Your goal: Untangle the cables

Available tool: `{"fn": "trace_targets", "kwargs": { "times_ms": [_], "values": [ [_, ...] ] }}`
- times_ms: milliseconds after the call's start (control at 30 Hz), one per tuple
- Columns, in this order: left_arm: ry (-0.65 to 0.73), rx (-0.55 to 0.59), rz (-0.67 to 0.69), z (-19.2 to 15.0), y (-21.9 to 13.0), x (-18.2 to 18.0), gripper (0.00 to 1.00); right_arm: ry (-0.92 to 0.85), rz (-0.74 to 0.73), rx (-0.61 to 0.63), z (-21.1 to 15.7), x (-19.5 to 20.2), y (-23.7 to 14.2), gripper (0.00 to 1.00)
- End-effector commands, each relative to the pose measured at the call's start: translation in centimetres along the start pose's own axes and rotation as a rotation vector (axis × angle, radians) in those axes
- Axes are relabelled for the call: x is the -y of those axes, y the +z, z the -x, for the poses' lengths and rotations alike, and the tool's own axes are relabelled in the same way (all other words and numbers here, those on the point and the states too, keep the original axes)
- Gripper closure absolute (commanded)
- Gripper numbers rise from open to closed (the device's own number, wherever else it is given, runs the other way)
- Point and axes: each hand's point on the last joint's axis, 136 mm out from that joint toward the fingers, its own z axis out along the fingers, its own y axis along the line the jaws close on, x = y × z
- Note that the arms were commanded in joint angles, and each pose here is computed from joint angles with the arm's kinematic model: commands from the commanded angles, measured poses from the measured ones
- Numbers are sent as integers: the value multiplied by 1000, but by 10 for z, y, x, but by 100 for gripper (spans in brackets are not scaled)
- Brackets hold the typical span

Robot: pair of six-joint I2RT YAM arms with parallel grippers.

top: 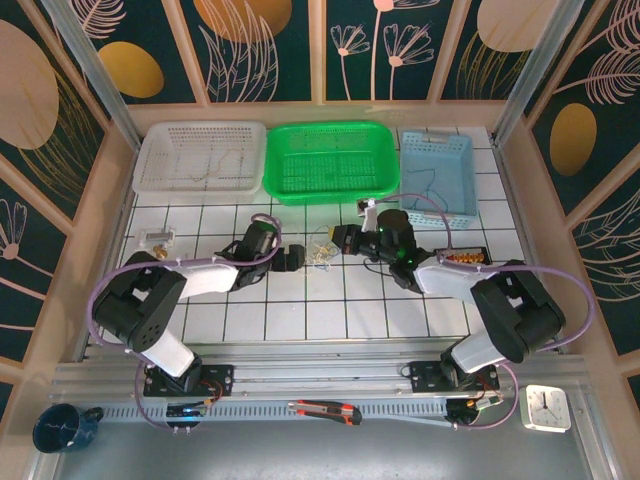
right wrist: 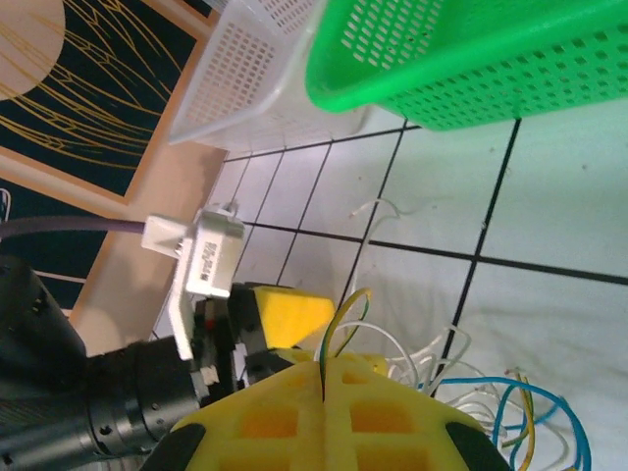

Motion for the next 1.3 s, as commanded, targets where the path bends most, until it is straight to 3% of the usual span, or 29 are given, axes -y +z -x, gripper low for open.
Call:
{"fn": "trace_targets", "kwargs": {
  "times_ms": [0,167,500,667,1000,1267],
  "values": [
    [-1,46,-19,14,-17,6,1,-67,42,64,10,-8,-6,100],
    [-74,101,-122,38,-39,25,1,-79,53,126,12,-7,-15,100],
    [-205,156,-601,97,-100,118,1,-93,73,159,10,-12,-17,100],
    [-293,166,-784,112,-121,146,1,-97,67,148,7,-12,-12,100],
    [-419,114,-893,97,-115,159,1,-107,49,146,10,-13,-6,100],
    [-428,70,-913,87,-104,165,1,-118,37,141,11,-14,-3,100]
  ]
}}
